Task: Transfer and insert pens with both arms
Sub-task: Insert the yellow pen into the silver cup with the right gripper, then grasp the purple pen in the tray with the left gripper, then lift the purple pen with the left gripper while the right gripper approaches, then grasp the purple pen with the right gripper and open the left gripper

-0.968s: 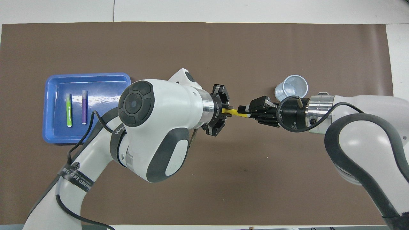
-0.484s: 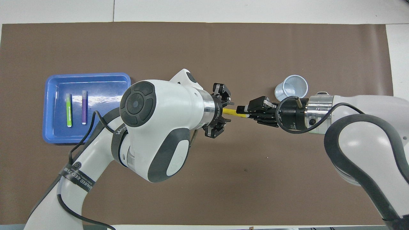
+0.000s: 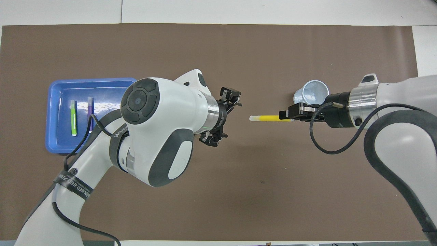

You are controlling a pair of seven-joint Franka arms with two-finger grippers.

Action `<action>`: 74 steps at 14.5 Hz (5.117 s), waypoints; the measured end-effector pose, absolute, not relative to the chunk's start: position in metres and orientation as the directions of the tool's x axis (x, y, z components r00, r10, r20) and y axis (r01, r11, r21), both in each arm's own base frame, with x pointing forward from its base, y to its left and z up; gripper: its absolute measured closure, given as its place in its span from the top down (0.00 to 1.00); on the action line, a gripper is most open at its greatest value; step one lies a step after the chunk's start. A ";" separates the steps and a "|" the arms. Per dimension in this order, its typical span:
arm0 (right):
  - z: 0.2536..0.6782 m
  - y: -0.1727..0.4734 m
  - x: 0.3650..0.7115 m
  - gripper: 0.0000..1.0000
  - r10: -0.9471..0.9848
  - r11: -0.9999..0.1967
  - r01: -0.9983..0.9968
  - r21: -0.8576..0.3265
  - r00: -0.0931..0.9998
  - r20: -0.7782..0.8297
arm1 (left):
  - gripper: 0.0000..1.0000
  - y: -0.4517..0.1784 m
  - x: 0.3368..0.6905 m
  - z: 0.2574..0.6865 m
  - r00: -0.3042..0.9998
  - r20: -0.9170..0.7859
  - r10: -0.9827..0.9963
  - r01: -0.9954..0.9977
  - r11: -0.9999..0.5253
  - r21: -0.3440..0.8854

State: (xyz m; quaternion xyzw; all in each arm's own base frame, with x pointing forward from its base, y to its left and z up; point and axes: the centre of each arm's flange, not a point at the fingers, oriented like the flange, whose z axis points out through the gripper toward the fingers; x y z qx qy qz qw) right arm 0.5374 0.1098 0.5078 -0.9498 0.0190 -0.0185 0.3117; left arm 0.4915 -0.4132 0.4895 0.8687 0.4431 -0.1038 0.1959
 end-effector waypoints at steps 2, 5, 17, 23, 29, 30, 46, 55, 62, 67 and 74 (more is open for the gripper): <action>0.523 0.096 0.555 0.20 0.033 -0.872 0.065 -0.485 0.997 0.075 | 1.00 -0.380 0.509 0.478 0.683 -0.315 0.659 0.730 -0.634 0.255; 0.557 0.092 0.583 0.20 0.166 -0.948 0.193 -0.252 0.978 0.122 | 1.00 -0.311 0.534 0.446 0.833 -0.198 0.517 0.553 -0.795 0.250; 0.480 0.084 0.633 0.20 0.418 -0.909 0.416 0.040 0.904 0.090 | 1.00 -0.057 0.583 0.381 0.993 0.021 -0.116 -0.118 -0.988 0.096; 0.431 0.072 0.620 0.20 0.438 -0.899 0.436 0.046 0.896 0.075 | 0.96 0.000 0.590 0.331 0.985 0.038 -0.166 -0.168 -0.985 0.049; 0.411 0.068 0.611 0.20 0.453 -0.891 0.448 0.071 0.887 0.091 | 0.82 0.008 0.586 0.296 0.987 0.011 -0.157 -0.158 -0.986 0.048; 0.406 0.070 0.611 0.20 0.455 -0.890 0.450 0.072 0.886 0.092 | 0.67 0.008 0.586 0.297 0.987 0.015 -0.158 -0.159 -0.986 0.045; 0.412 0.074 0.618 0.72 0.473 -0.880 0.467 0.085 0.879 0.063 | 0.17 -0.063 0.578 0.406 0.952 -0.026 0.305 0.306 -0.951 0.055; 0.473 0.105 0.624 0.81 0.142 -0.867 0.191 -0.460 0.980 0.137 | 0.17 -0.204 0.563 0.438 0.748 -0.188 0.637 0.664 -0.719 0.206; 0.481 0.144 0.618 0.79 -0.167 -0.623 -0.175 -0.762 0.982 -0.089 | 0.17 -0.312 0.552 0.468 0.514 -0.326 0.793 0.853 -0.433 0.290; 0.467 0.192 0.602 0.74 -0.239 -0.571 -0.243 -0.784 0.963 -0.125 | 0.17 -0.377 0.532 0.477 0.359 -0.397 0.845 0.909 -0.221 0.354; 0.461 0.188 0.590 0.72 -0.249 -0.554 -0.269 -0.788 0.957 -0.151 | 0.17 -0.395 0.529 0.486 0.276 -0.449 0.850 0.920 -0.099 0.380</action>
